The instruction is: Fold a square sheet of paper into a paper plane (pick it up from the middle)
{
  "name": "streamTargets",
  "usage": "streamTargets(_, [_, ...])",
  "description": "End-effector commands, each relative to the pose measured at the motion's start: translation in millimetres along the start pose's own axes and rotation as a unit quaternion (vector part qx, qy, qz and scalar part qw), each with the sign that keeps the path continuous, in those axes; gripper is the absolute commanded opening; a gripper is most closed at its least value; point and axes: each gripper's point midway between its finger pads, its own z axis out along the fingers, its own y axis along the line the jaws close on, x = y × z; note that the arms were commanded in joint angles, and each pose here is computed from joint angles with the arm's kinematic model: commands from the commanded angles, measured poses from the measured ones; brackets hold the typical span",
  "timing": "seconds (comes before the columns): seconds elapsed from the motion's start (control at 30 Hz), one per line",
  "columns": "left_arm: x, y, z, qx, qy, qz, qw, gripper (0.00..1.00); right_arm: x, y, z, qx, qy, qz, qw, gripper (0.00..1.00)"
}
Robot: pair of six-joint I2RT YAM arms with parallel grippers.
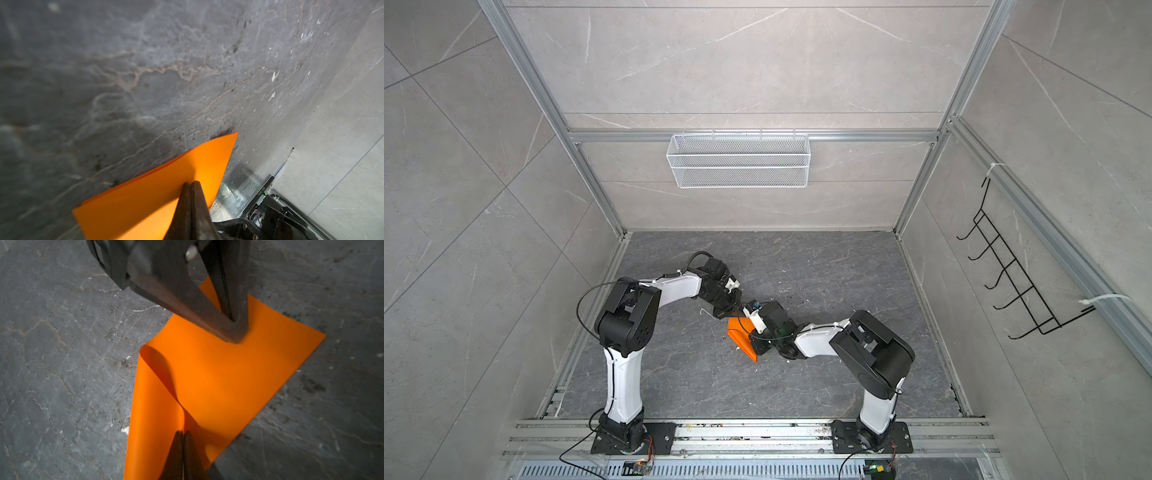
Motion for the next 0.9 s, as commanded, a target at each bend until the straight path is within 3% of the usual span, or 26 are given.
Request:
streamTargets(0.0, [-3, 9, -12, 0.017, -0.02, -0.021, 0.999, 0.02, 11, -3, 2, 0.003, 0.02, 0.012, 1.0, 0.08])
streamTargets(0.17, [-10, 3, -36, 0.084, -0.044, -0.032, 0.995, 0.11, 11, -2, 3, 0.0, 0.02, 0.012, 1.0, 0.08])
streamTargets(0.37, [-5, 5, -39, 0.087, -0.043, -0.025, 0.995, 0.14, 11, 1, 4, -0.009, 0.021, 0.012, 1.0, 0.08])
streamTargets(0.87, [8, 40, -21, 0.014, -0.016, -0.035, 0.999, 0.0, 7, 13, 9, -0.044, 0.036, -0.001, 0.998, 0.08])
